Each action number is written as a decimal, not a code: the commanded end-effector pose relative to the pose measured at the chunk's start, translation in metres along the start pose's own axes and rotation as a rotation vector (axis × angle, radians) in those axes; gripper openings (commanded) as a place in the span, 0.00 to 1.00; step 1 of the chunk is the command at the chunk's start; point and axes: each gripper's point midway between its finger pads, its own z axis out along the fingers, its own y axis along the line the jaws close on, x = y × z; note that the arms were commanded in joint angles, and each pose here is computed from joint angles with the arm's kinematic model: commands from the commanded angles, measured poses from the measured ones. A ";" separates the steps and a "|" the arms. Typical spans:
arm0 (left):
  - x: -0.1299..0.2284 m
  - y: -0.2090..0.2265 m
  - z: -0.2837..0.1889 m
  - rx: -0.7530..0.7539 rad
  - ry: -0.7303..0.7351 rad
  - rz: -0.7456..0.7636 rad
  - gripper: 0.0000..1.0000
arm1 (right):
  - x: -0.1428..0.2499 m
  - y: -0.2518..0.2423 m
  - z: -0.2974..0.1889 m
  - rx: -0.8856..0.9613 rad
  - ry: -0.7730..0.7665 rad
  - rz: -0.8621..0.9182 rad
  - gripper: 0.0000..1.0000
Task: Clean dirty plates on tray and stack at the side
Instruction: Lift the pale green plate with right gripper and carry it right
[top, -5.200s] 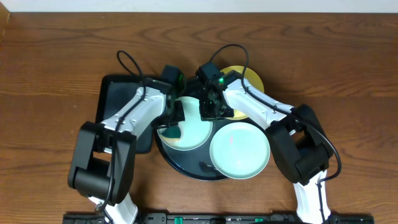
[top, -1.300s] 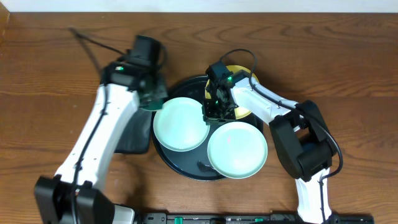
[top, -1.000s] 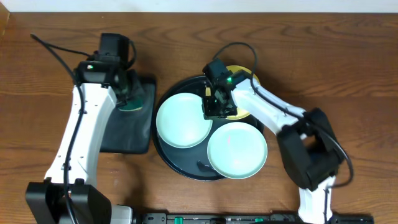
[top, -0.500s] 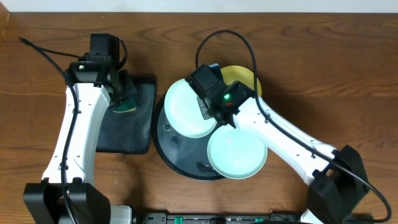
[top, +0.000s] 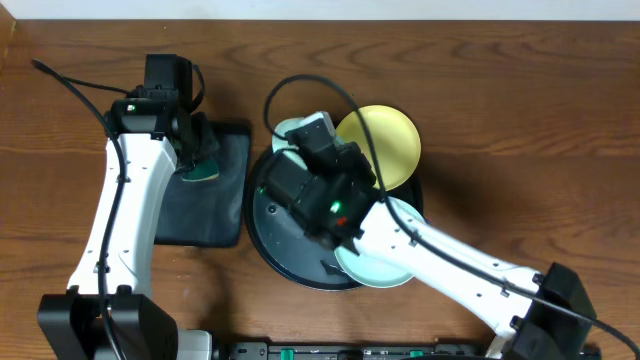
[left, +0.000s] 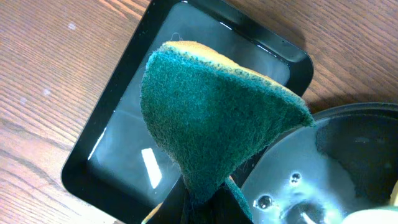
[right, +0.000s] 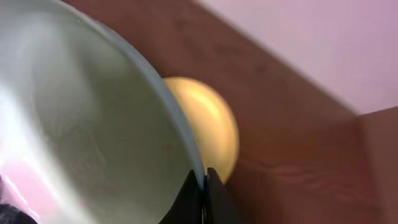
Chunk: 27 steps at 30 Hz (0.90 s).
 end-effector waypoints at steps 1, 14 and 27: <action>-0.001 0.004 0.000 -0.018 -0.003 -0.011 0.08 | -0.024 -0.044 -0.026 0.200 -0.125 0.024 0.01; 0.001 0.005 0.000 -0.022 0.004 -0.009 0.08 | -0.046 -0.102 -0.078 0.279 -0.263 0.169 0.01; 0.001 0.005 0.000 -0.021 0.004 -0.009 0.08 | -0.047 -0.098 -0.076 0.174 -0.247 0.209 0.01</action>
